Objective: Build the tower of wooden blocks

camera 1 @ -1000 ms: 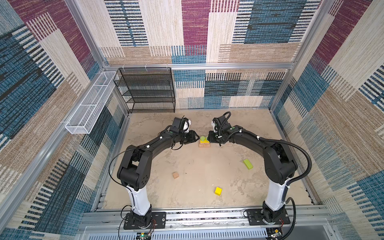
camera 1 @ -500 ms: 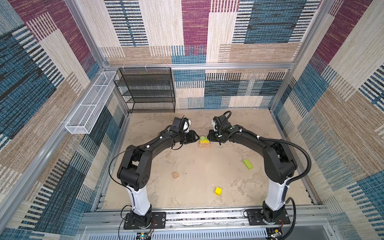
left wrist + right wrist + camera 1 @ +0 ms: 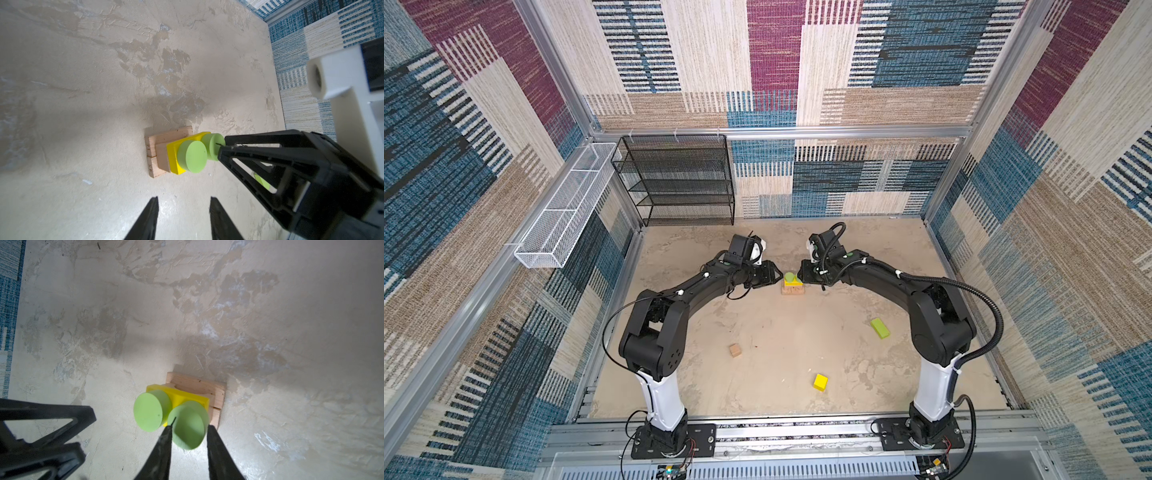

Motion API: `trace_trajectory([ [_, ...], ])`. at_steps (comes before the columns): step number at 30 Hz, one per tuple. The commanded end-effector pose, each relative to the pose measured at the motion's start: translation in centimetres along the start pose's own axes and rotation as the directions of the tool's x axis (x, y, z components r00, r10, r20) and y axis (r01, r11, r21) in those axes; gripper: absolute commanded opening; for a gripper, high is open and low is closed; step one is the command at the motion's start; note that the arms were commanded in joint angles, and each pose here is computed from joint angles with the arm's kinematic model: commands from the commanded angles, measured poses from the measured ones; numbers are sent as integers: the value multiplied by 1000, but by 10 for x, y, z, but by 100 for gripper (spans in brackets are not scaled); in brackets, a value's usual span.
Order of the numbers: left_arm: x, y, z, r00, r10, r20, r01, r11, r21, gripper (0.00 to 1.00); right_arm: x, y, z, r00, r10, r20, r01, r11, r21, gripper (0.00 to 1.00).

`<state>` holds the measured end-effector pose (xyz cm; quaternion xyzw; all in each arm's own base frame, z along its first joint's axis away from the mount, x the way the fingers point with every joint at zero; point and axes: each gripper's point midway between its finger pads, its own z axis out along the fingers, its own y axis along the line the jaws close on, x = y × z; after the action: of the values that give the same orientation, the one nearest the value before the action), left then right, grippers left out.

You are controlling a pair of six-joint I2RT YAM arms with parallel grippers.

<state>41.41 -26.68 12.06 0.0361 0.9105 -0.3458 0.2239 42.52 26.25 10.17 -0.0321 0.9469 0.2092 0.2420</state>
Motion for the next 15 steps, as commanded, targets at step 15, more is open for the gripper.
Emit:
trace_trajectory([
  [15, -2, -2, -1, 1000, 21, -2, -21, 1000, 3, 45, -8, 6, -1, 1000, 2, 20, -2, 1000, -22, 28],
])
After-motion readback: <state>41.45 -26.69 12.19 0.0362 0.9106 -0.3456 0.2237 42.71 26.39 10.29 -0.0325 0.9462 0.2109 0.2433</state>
